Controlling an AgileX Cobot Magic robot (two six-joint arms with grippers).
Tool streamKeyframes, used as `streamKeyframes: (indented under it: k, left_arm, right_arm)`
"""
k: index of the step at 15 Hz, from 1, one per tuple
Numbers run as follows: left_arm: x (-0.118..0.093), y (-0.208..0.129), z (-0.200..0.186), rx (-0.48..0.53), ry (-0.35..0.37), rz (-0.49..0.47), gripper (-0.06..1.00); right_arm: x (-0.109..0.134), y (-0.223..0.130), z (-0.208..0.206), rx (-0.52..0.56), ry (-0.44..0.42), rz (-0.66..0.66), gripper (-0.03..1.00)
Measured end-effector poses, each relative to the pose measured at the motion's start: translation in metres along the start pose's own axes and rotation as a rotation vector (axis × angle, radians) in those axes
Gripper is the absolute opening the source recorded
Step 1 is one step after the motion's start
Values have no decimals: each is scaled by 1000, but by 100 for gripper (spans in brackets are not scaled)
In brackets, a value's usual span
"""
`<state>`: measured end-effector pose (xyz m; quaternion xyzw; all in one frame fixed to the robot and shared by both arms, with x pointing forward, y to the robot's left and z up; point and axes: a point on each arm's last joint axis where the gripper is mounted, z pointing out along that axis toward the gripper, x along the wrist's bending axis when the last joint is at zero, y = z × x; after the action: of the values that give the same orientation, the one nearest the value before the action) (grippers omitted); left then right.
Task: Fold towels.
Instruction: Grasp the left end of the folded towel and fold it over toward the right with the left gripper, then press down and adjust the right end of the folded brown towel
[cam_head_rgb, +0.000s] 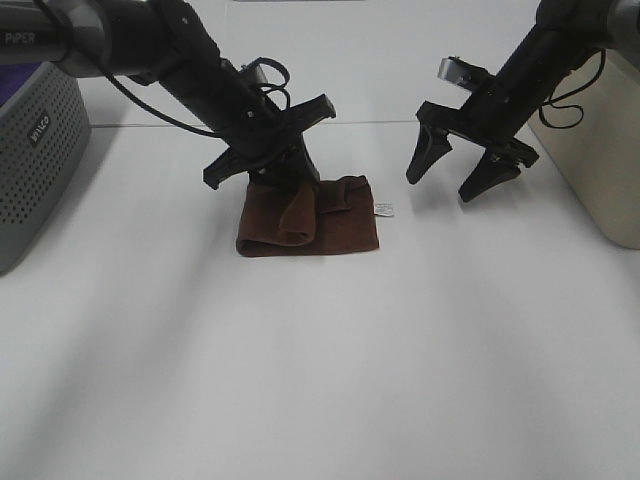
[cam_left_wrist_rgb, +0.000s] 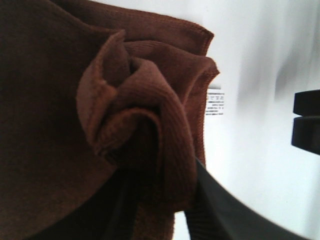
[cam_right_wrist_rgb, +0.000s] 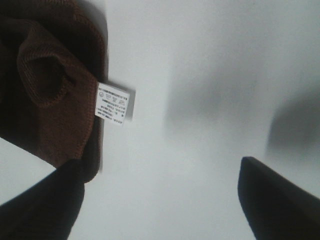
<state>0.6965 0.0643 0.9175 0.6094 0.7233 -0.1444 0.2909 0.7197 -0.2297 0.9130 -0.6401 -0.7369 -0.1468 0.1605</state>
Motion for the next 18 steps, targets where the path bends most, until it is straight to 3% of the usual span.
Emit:
streamKeyframes:
  k: [5, 7, 9, 11, 13, 15, 18]
  left_arm:
    - [-19, 3, 5, -93, -137, -111, 63]
    - [-23, 5, 4, -116, -183, -157, 66]
    - [-22, 8, 1, -129, -188, -117, 66]
    - [-17, 21, -20, -167, -192, -38, 66]
    - [-1, 44, -50, -244, -165, 40, 66]
    - [21, 61, -73, -279, -130, 48, 66]
    - [49, 75, -89, -281, -100, 16, 66]
  right_arm:
    - [0, 0, 0, 0, 1, 0, 79]
    - [0, 0, 0, 0, 2, 1, 79]
    - [3, 1, -1, -8, 31, 4, 79]
    - [15, 2, -11, -48, 119, -6, 79]
    - [40, 4, -26, -112, 280, -38, 79]
    - [74, 5, -28, -142, 416, -110, 79]
    - [118, 0, -9, -123, 495, -223, 78]
